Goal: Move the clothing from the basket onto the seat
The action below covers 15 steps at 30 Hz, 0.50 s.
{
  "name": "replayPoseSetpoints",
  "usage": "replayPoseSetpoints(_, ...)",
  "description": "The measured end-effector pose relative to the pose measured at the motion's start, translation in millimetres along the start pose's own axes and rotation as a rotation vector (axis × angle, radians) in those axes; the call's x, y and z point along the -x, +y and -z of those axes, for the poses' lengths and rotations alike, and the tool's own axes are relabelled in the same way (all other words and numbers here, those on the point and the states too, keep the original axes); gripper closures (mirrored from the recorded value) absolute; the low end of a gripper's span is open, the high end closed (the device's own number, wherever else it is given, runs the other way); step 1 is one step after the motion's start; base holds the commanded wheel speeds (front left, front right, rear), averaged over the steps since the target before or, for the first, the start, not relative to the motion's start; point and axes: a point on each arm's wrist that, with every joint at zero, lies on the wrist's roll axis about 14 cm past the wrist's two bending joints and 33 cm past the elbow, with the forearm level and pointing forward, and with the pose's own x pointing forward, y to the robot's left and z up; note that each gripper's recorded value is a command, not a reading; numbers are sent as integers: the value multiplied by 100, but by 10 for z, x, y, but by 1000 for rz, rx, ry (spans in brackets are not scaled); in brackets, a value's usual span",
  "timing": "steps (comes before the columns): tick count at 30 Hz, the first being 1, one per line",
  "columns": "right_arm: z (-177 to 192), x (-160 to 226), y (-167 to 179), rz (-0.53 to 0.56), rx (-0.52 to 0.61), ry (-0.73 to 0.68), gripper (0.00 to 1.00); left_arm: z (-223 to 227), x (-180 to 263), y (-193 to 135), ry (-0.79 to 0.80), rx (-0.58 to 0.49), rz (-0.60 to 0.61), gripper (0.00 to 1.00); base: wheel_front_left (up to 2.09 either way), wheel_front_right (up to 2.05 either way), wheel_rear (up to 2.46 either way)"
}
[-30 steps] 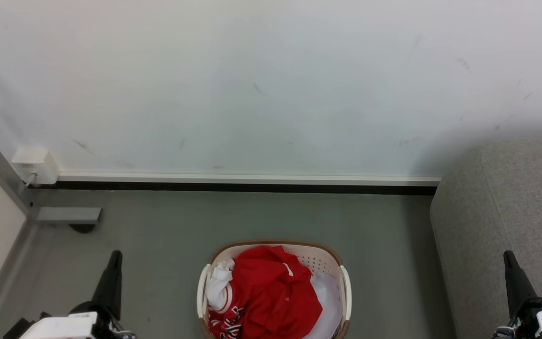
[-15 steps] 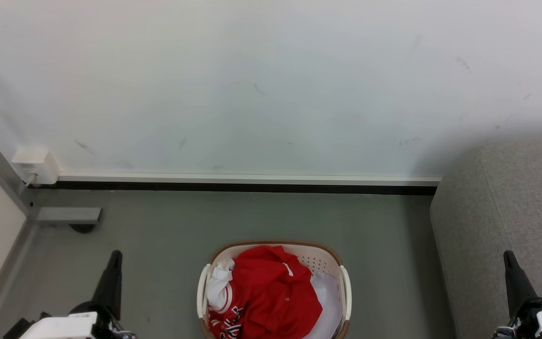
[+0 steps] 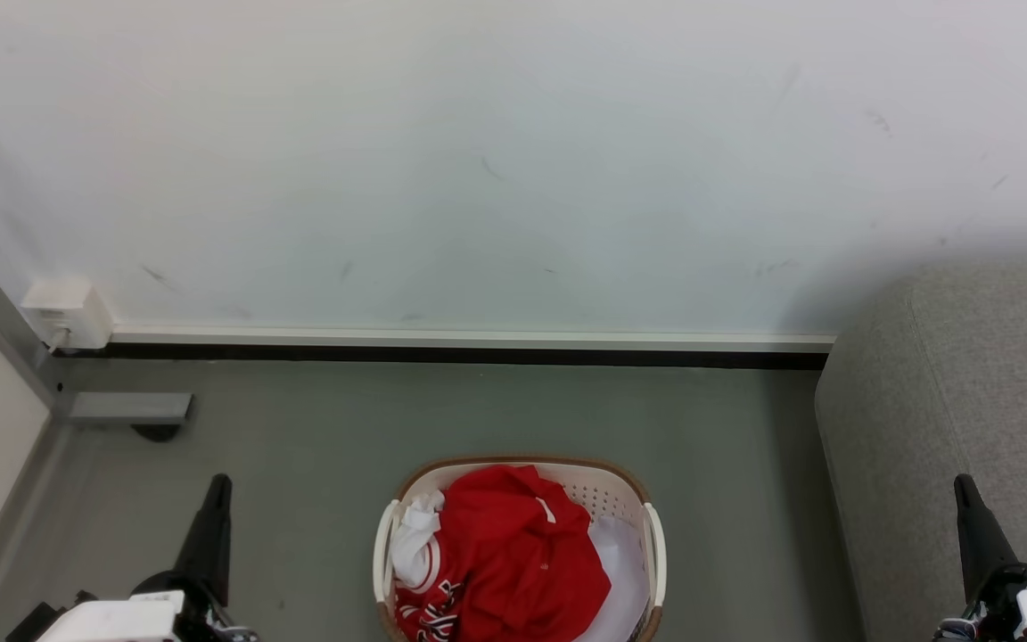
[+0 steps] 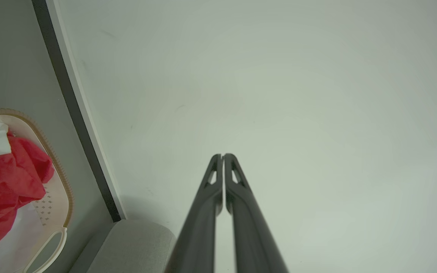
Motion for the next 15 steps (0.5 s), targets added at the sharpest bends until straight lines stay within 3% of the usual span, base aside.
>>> replayPoseSetpoints(15, 0, 0, 0, 0, 0, 0, 100, 0, 0, 0, 0, 0, 0, 100, 0, 0, 0)
